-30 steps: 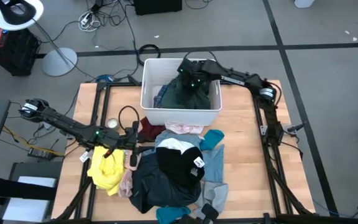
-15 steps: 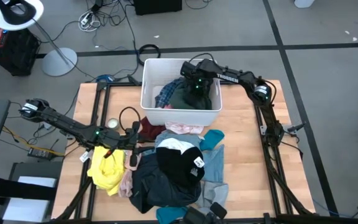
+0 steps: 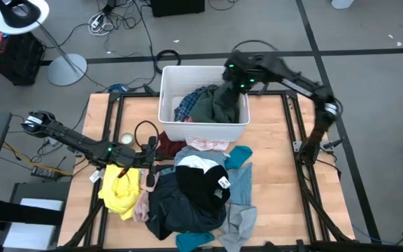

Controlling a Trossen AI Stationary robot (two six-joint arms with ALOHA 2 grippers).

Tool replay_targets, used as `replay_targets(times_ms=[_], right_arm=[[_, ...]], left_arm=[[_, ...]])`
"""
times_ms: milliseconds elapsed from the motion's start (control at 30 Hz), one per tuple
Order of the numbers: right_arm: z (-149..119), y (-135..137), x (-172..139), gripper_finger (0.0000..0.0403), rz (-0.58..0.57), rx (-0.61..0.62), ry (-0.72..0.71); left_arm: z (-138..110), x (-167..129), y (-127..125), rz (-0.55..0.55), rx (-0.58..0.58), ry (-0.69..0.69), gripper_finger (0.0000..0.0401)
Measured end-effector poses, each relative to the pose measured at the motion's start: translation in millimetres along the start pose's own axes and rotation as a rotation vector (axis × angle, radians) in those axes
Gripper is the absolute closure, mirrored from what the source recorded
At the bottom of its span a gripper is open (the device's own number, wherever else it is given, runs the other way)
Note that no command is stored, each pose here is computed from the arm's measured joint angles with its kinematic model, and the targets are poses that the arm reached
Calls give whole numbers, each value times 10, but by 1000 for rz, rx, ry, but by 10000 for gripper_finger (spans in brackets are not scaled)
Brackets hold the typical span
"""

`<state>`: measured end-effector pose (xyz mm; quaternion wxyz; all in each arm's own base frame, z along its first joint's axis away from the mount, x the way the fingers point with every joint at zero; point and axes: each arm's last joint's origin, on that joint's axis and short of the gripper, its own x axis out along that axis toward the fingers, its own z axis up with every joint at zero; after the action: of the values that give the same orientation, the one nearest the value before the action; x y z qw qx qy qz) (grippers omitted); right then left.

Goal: Sort clothes
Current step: Put the green sweater into the white laundry bin, then put the black underwear into the white laundry bin

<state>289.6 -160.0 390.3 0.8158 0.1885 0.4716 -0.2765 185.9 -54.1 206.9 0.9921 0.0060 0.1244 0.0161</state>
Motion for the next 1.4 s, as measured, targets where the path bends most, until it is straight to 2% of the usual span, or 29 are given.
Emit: replay_targets(times_ms=[133,267,433,733,967,1167,1267,1400], right_arm=[[-186,106,-525,195,-21,-24,-138],[-393,240,-895,197,-7,-55,-231],[-746,431,-1004,199,-5,-95,-259],[-1542,803,-580,202,71,-88,-210],[-2126,941,-201,206,20,-25,-241],[-2612,991,181,207,8,39,-288],[-2804,990,385,209,18,59,-312],[-2987,984,618,209,70,81,-352]], left_arm=[[6,0,0,0,-6,-6,277],[16,0,-1,-1,-12,-16,277],[38,0,-3,-3,-20,-37,277],[56,-1,-4,-4,-31,-56,277],[56,-1,-4,-8,-81,-56,277],[35,0,-27,-87,-111,-26,277],[32,9,-33,-89,-116,45,280],[145,31,-53,-79,-97,156,290]])
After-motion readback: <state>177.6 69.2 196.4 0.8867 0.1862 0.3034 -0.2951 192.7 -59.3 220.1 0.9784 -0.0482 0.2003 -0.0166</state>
